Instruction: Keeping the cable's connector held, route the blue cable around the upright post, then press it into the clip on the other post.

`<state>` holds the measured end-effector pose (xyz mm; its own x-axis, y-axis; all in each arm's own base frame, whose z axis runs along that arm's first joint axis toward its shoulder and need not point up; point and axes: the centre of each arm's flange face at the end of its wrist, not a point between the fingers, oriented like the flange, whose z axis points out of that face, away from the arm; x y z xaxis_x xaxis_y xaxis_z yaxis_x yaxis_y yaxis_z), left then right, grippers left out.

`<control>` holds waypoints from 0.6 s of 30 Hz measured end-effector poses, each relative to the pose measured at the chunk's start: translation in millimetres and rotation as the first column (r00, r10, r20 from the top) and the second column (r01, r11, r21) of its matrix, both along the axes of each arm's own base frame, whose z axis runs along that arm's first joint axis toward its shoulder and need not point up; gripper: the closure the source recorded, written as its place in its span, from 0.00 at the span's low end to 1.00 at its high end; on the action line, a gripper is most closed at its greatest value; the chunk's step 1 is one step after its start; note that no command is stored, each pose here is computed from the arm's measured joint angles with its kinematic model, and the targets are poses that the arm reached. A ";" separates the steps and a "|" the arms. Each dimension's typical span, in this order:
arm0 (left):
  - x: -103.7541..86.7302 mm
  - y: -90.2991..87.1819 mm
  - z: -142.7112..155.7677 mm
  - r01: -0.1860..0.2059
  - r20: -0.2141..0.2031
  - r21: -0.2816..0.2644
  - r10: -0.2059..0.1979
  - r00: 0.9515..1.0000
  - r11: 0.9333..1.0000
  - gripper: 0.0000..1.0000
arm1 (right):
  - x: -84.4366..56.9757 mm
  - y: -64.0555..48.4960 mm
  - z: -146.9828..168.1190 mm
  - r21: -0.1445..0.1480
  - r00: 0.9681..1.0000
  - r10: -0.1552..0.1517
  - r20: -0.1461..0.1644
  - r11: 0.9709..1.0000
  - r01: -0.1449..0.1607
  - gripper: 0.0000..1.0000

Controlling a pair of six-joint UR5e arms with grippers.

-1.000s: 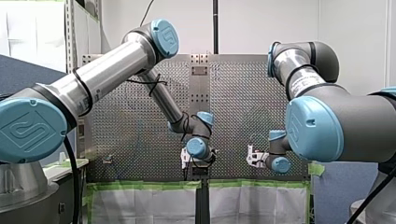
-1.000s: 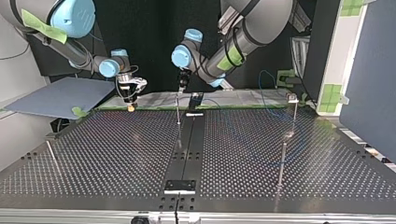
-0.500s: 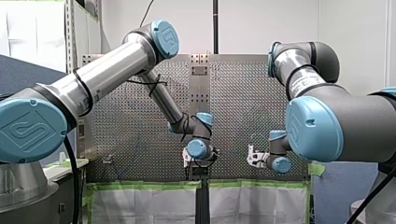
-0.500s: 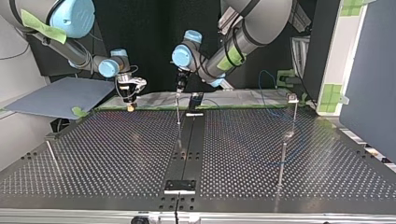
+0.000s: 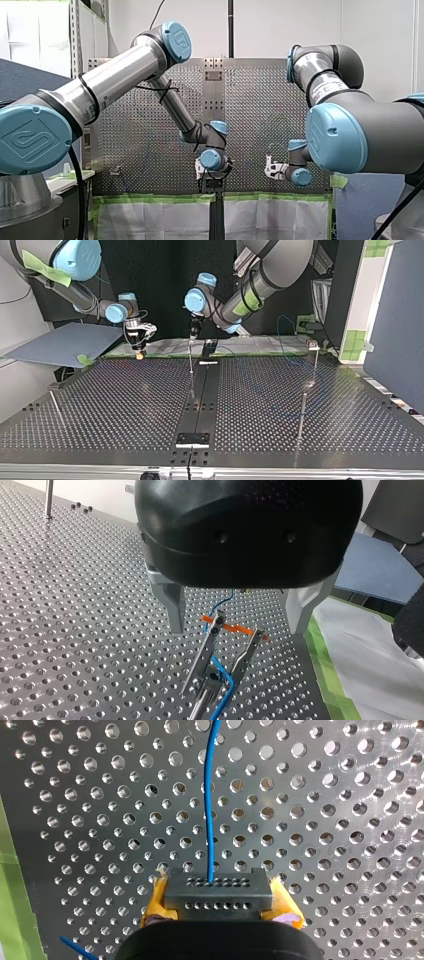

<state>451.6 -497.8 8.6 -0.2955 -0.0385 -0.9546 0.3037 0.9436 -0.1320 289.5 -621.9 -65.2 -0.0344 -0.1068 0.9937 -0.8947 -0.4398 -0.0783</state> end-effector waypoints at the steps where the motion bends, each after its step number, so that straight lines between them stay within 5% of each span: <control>1: 0.0 0.1 0.1 0.000 -0.001 0.000 0.000 1.000 1.000 0.00 | 0.0 0.1 -0.1 0.000 1.000 0.000 0.000 1.000 0.000 1.00; 11: -2.5 7.1 -2.2 -0.012 -0.047 0.023 0.013 0.999 1.000 0.00 | -0.2 0.0 -0.1 0.000 1.000 0.000 0.000 1.000 0.000 1.00; 18: -14.4 6.4 8.2 0.035 -0.083 0.045 -0.031 0.996 0.998 0.00 | -2.2 -0.7 -0.3 0.002 1.000 0.000 0.000 1.000 0.000 1.00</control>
<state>437.1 -491.4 16.9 -0.3733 0.0165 -0.9276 0.3247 0.9389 -0.1140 287.3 -622.6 -65.5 -0.0343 -0.1088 0.9935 -0.8948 -0.4394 -0.0790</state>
